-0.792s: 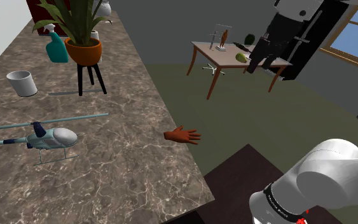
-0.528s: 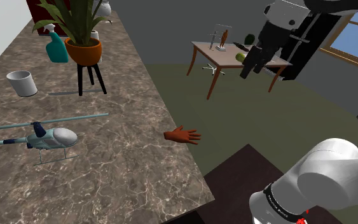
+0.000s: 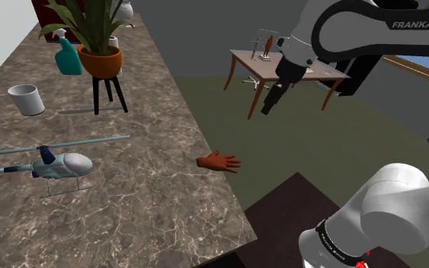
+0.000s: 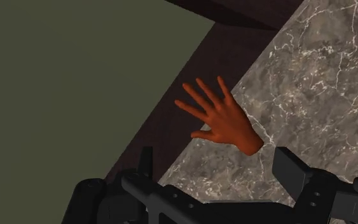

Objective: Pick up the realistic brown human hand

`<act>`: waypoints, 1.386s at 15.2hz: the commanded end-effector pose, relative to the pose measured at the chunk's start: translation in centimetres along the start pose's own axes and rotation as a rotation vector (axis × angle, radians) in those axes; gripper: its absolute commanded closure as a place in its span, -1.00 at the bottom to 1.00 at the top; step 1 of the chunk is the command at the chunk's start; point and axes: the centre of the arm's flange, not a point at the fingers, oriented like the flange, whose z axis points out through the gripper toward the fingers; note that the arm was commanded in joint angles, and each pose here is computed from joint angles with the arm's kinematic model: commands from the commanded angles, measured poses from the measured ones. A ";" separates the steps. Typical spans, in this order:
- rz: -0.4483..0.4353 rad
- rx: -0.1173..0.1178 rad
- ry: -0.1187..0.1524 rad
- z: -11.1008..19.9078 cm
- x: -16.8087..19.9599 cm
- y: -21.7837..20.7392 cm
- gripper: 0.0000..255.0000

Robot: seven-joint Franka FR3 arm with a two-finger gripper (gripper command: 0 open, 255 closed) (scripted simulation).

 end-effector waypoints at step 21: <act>-0.809 0.074 0.058 24.8 9.2 -10.0 -1.00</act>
